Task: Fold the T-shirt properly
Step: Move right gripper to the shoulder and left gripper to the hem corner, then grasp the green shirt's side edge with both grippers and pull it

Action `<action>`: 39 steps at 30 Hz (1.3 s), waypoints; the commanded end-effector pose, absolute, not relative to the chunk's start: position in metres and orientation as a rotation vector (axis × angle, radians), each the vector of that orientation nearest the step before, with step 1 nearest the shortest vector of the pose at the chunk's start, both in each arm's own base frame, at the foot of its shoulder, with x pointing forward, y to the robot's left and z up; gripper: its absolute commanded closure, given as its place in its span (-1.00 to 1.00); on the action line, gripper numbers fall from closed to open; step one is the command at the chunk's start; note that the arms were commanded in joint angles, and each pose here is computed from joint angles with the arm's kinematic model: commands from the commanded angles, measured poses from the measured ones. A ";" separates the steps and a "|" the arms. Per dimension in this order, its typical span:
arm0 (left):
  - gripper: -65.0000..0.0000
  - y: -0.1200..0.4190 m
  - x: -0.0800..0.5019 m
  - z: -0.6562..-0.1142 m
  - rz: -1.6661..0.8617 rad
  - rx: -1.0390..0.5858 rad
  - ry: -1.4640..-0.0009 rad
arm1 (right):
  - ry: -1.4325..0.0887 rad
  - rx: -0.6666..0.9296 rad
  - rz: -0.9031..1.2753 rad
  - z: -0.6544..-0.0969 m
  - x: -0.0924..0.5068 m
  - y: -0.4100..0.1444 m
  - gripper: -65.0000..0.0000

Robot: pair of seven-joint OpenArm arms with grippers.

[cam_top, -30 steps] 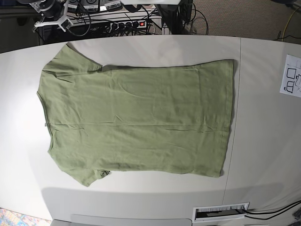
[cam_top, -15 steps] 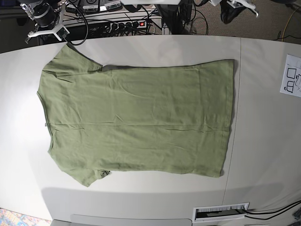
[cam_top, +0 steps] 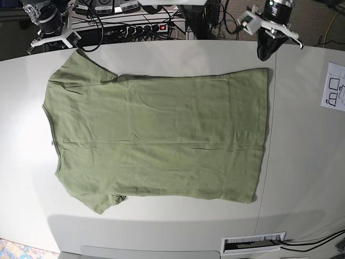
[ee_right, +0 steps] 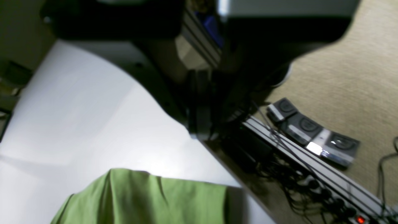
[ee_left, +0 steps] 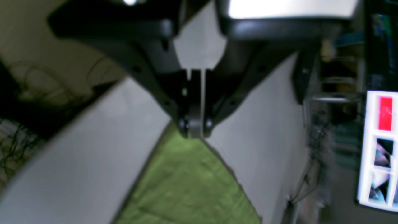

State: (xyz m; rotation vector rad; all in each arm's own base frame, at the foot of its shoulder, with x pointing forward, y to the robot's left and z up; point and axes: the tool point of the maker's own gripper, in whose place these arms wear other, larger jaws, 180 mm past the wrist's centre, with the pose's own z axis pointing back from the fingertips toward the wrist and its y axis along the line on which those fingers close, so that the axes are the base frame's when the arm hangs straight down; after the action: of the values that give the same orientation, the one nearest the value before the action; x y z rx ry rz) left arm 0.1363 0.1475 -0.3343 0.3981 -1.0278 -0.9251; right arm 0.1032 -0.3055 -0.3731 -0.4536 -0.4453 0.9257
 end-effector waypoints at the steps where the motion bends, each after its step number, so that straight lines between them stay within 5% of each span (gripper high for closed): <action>1: 1.00 0.144 0.138 -0.333 -0.943 0.368 -1.029 | -0.474 -0.490 0.948 -0.364 0.114 -0.307 1.00; 5: 0.73 0.121 0.139 -0.351 -1.012 0.184 -0.967 | -0.462 -0.555 0.969 -0.359 0.122 -0.316 0.98; 8: 0.56 0.116 0.146 -0.357 -1.019 0.129 -0.959 | -0.461 -0.568 0.960 -0.358 0.126 -0.318 0.60; 17: 0.40 0.154 0.166 -0.409 -1.151 0.146 -0.828 | -0.450 -0.577 0.953 -0.358 0.126 -0.320 0.60; 34: 0.41 0.170 0.194 -0.410 -1.160 0.142 -0.830 | -0.443 -0.593 0.944 -0.357 0.128 -0.323 0.60; 36: 0.54 0.168 0.196 -0.410 -1.164 0.121 -0.827 | -0.441 -0.599 0.949 -0.356 0.128 -0.324 0.60; 39: 1.00 0.169 0.196 -0.411 -1.165 0.128 -0.817 | -0.437 -0.633 0.976 -0.353 0.130 -0.327 0.60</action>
State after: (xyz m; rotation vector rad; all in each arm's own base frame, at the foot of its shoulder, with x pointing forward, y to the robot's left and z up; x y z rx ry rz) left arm 0.2001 0.1619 -0.4072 0.1124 -0.8581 -1.1468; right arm 0.1234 -0.3252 -0.3617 -0.6063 -0.4152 0.9644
